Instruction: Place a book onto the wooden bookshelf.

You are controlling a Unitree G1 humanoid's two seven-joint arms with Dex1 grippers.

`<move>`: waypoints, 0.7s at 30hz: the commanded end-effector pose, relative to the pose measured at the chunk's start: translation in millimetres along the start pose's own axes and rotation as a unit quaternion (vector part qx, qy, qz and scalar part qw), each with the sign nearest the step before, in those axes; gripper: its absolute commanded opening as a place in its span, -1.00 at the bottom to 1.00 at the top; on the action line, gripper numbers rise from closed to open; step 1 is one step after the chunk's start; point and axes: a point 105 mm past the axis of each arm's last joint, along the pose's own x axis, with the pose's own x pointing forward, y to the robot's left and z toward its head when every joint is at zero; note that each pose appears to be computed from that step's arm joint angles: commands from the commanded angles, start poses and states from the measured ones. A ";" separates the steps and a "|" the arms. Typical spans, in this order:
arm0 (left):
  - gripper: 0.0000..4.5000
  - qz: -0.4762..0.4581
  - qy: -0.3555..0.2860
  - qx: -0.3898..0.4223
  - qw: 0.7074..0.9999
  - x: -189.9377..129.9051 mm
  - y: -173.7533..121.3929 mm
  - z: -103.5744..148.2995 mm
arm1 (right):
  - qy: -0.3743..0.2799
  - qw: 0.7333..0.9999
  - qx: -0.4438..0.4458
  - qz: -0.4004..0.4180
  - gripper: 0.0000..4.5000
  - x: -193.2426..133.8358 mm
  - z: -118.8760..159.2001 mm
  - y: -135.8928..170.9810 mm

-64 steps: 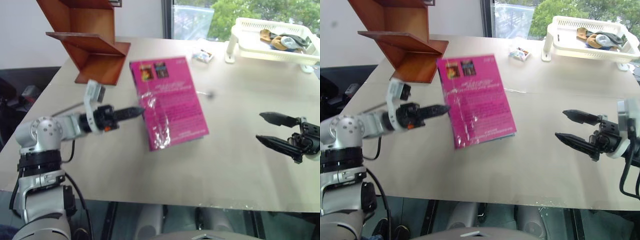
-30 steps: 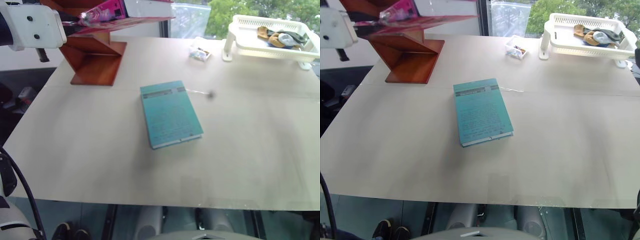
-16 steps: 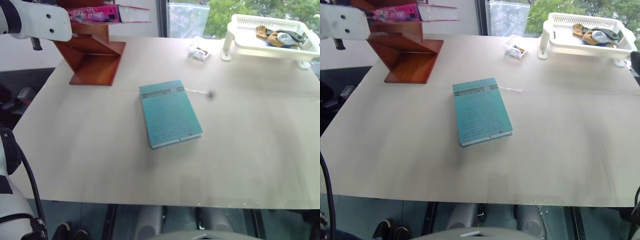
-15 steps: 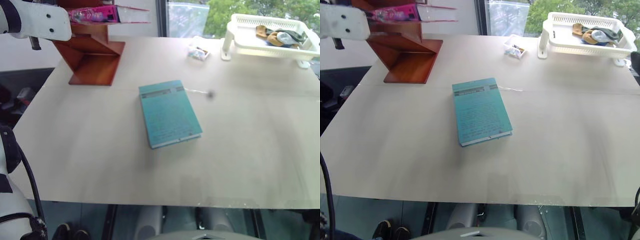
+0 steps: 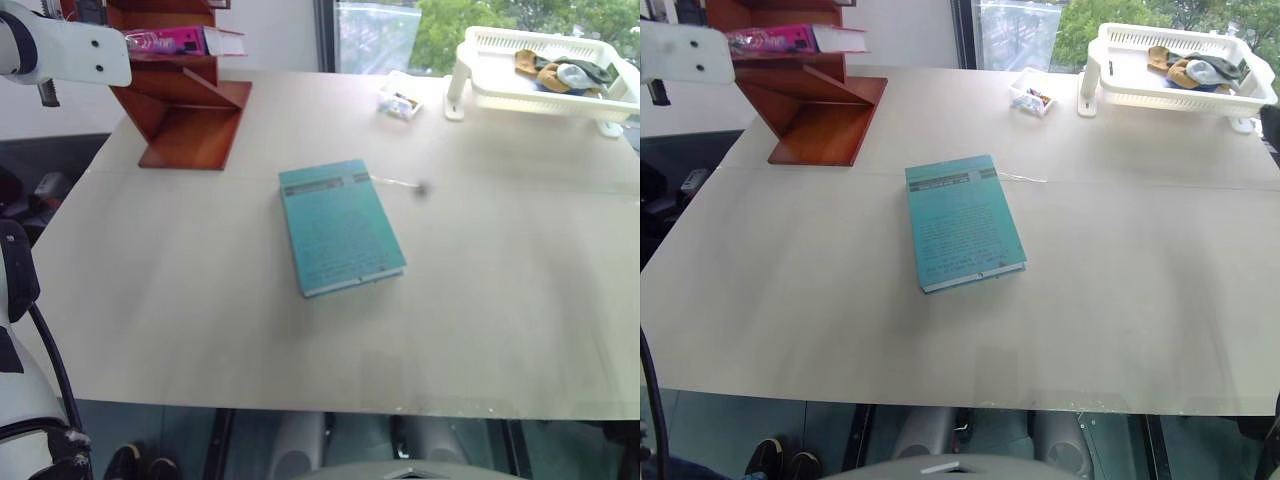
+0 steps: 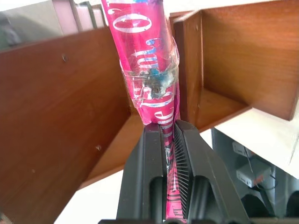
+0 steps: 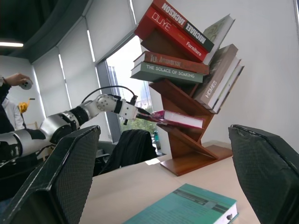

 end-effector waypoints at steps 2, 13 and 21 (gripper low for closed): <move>-0.98 0.035 0.012 -0.006 0.999 -8.1 16.9 -5.0 | -0.008 1.000 -0.019 0.019 1.00 4.9 9.7 11.4; -0.98 0.042 0.018 -0.009 0.999 -2.3 16.0 -4.0 | -0.003 1.000 -0.016 0.013 1.00 8.0 4.4 9.6; -0.43 0.027 0.038 -0.018 0.999 -2.0 11.7 -11.1 | -0.003 1.000 -0.014 0.008 1.00 8.9 2.0 7.3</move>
